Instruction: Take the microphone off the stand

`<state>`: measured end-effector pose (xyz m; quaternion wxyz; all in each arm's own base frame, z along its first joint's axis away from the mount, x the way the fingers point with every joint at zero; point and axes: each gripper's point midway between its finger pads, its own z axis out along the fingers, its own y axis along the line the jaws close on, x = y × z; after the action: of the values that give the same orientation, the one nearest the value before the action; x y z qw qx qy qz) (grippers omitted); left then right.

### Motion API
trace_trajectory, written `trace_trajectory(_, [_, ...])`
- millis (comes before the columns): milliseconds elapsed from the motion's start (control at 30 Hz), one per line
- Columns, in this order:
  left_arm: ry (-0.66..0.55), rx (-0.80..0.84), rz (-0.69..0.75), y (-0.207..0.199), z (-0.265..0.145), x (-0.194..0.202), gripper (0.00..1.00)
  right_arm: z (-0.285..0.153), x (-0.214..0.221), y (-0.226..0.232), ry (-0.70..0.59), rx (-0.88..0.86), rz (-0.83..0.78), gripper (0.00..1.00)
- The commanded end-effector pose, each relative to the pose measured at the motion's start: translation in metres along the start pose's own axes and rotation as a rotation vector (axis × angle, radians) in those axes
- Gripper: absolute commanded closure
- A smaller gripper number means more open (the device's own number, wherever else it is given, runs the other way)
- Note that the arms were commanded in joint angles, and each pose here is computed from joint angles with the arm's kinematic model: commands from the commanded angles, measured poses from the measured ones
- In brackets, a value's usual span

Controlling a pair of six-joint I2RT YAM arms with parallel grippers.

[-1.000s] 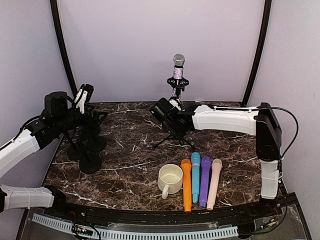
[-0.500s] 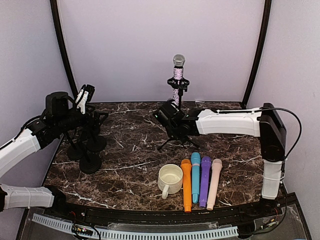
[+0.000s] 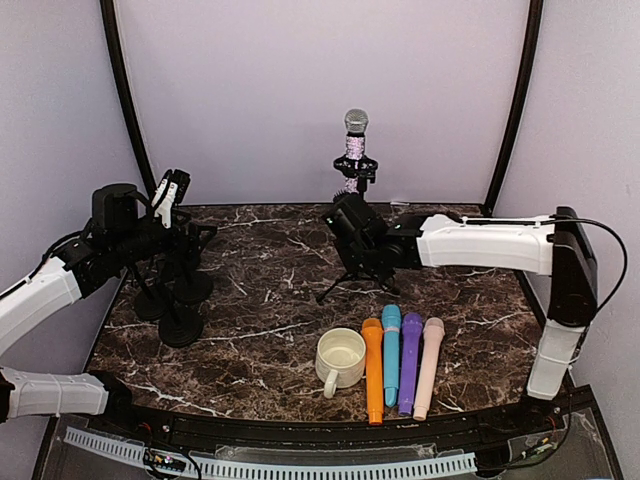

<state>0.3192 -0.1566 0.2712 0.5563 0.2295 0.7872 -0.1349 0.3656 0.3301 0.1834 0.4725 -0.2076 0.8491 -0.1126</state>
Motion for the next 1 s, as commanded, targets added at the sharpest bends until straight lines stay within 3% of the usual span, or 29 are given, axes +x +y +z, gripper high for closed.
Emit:
trace_trajectory(0, [-0.014,-0.005,0.01,0.001,-0.001,-0.003,0.21,-0.046,-0.041,-0.008,-0.134,-0.182,0.185,0.31])
trace_trajectory(233, [-0.013,-0.001,0.008,0.001,-0.001,-0.003,0.21,-0.066,-0.018,-0.003,-0.13,-0.414,0.355,0.17])
trace_trajectory(400, [-0.013,0.001,0.007,0.0,0.0,-0.003,0.21,-0.065,-0.013,-0.008,-0.159,-0.659,0.653,0.18])
trace_trajectory(600, [-0.011,-0.001,0.007,0.001,0.0,-0.003,0.21,-0.056,-0.017,-0.001,-0.143,-0.837,0.835,0.28])
trace_trajectory(967, [-0.02,-0.003,0.009,0.001,-0.003,-0.005,0.21,-0.008,0.004,-0.016,-0.008,-0.731,0.981,0.39])
